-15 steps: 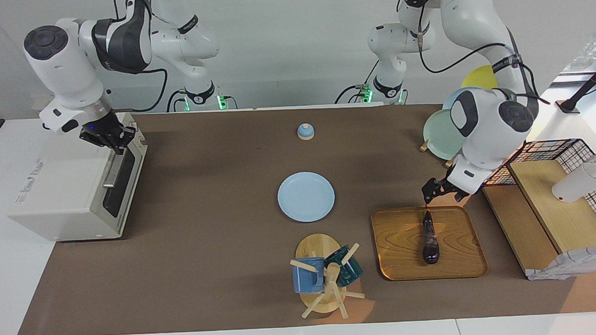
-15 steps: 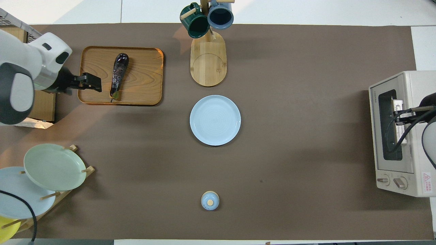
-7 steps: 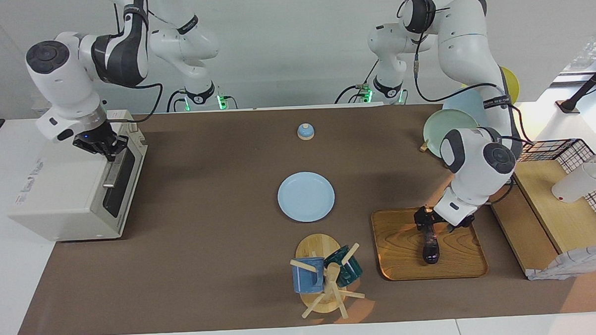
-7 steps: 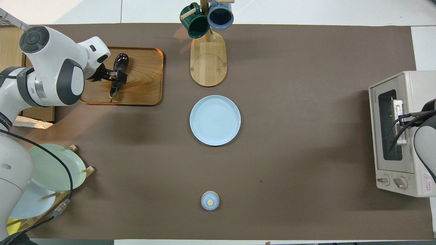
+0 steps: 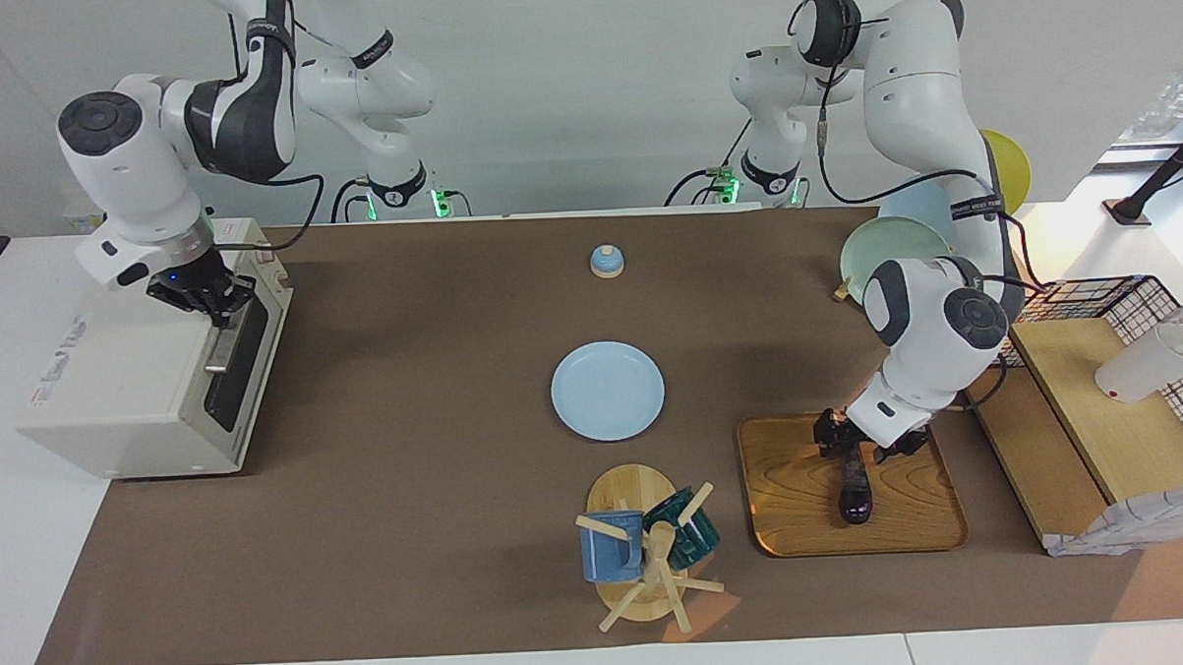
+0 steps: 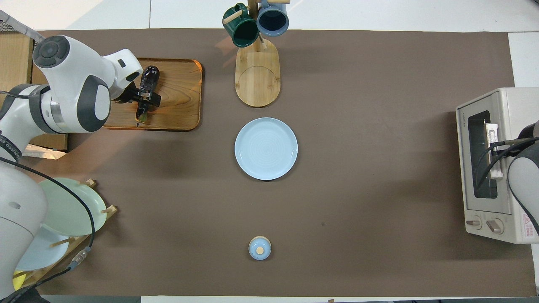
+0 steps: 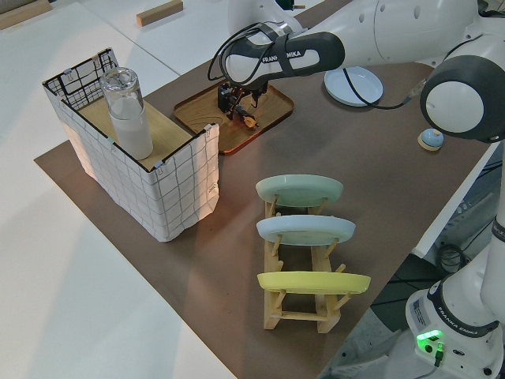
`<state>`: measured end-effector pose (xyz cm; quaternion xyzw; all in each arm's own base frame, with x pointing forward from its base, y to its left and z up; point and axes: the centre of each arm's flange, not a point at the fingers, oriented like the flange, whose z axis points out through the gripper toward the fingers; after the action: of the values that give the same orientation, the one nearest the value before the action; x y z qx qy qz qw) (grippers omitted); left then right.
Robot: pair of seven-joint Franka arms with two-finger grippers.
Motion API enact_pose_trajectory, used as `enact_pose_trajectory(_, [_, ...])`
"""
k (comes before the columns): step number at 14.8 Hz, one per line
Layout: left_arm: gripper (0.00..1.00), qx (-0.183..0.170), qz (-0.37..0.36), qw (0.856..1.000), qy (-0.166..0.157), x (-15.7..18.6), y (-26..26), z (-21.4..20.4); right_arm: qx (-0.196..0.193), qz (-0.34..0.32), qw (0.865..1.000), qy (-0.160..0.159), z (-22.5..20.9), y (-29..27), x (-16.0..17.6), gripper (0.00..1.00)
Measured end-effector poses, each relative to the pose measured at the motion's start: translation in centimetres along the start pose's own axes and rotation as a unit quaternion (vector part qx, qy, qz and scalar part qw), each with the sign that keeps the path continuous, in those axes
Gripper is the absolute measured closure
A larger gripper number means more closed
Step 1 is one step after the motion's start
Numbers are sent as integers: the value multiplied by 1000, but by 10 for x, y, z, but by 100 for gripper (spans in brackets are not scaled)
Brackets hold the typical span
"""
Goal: Put eggplant into oven
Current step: 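Grasp the eggplant with the left gripper while the right gripper reaches the oven, then move the eggplant with the left gripper while the right gripper opens the oven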
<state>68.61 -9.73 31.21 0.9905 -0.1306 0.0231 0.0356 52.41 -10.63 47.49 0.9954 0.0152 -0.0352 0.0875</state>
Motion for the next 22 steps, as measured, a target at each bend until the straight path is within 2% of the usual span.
enact_pose_trajectory(1, [20,0,1,1000,0,0,1,0,0,-3,1000,-2,4,-3,0,99])
enact_pose_trajectory(2, [20,0,2,1000,0,0,2,0,0,-7,1000,1,3,-8,-1,99])
enact_pose_trajectory(3, [26,0,2,1000,0,0,2,0,0,-12,1000,6,4,-13,-2,99])
enact_pose_trajectory(5, [51,0,6,1000,0,0,3,1,-1,-24,1000,17,5,-26,-5,99])
enact_pose_trajectory(7, [55,0,8,1000,-1,0,2,1,1,-42,999,22,9,-50,-4,99])
enact_pose_trajectory(8, [69,1,9,1000,-1,0,1,1,4,-50,998,23,14,-67,-2,99])
enact_pose_trajectory(13, [71,-1,8,1000,-2,0,1,-4,36,-68,997,25,63,-123,12,99])
enact_pose_trajectory(15, [71,-17,3,1000,-11,-2,7,-24,39,-70,996,33,81,-137,15,99])
enact_pose_trajectory(17, [71,-37,1,999,-25,-10,19,-62,41,-53,997,38,99,-146,15,99])
enact_pose_trajectory(19, [71,-61,1,997,-38,-21,46,-100,42,-46,997,40,111,-150,15,99])
enact_pose_trajectory(22, [71,-64,-16,996,-56,-35,117,-127,43,-28,998,37,116,-152,16,99])
